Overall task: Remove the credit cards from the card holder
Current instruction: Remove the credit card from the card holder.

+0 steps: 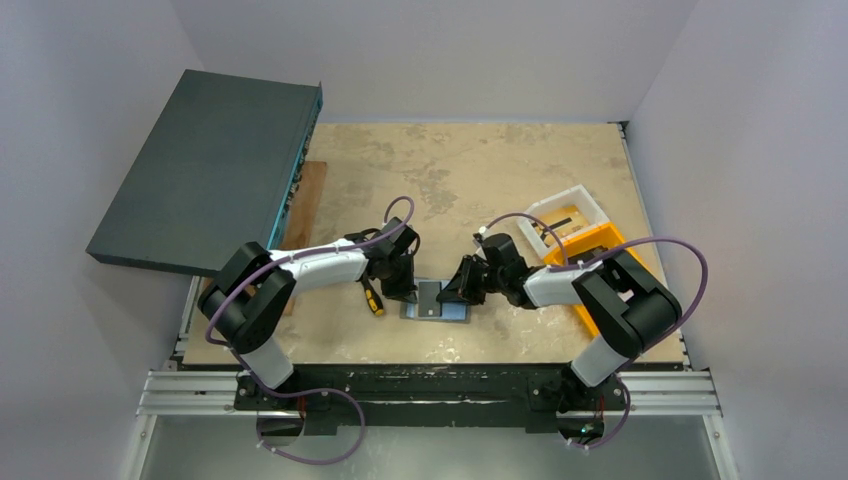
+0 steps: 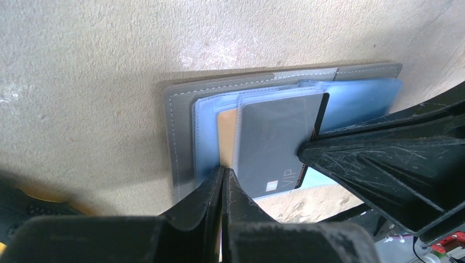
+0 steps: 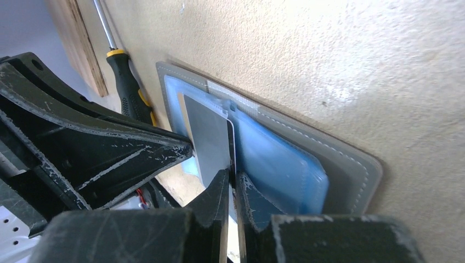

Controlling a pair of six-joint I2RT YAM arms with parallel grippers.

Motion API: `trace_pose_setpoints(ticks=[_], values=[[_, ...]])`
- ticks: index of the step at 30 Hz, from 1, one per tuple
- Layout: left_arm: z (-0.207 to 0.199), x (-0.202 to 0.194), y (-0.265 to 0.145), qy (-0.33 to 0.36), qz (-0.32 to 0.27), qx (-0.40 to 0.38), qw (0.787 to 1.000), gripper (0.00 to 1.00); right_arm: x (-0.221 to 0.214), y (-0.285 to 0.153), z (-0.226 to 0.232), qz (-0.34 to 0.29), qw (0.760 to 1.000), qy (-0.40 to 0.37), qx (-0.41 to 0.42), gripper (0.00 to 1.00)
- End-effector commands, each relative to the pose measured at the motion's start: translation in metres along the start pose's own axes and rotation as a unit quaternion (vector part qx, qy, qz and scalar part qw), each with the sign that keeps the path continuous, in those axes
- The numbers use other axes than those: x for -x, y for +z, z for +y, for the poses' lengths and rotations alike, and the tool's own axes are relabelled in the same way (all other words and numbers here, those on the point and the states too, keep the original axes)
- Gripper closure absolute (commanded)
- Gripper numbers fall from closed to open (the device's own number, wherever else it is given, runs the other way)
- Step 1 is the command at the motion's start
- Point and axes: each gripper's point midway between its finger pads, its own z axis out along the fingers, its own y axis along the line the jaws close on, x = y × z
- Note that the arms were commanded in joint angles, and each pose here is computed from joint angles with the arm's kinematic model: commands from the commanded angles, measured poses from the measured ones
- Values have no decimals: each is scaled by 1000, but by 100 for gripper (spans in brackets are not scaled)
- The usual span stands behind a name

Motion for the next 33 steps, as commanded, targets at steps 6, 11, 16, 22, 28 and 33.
trace_pose_setpoints(ticks=[6,11,16,22,28,33], values=[[26,-6,9,-4,0,51,999,100,1,-4,-6,-6,1000,-1,8,80],[28,-7,11,-7,1,55,998,100,-2,-5,-5,-4,1000,9,20,79],[32,-10,14,-12,7,63,998,100,-4,-6,-3,-7,999,19,36,82],[31,-11,17,-14,12,61,998,100,-5,-9,0,-10,998,26,56,89],[30,-12,18,-14,13,60,998,100,-4,-9,4,-13,997,23,68,92],[30,-13,18,-12,15,60,998,100,-1,-8,9,-13,997,20,75,92]])
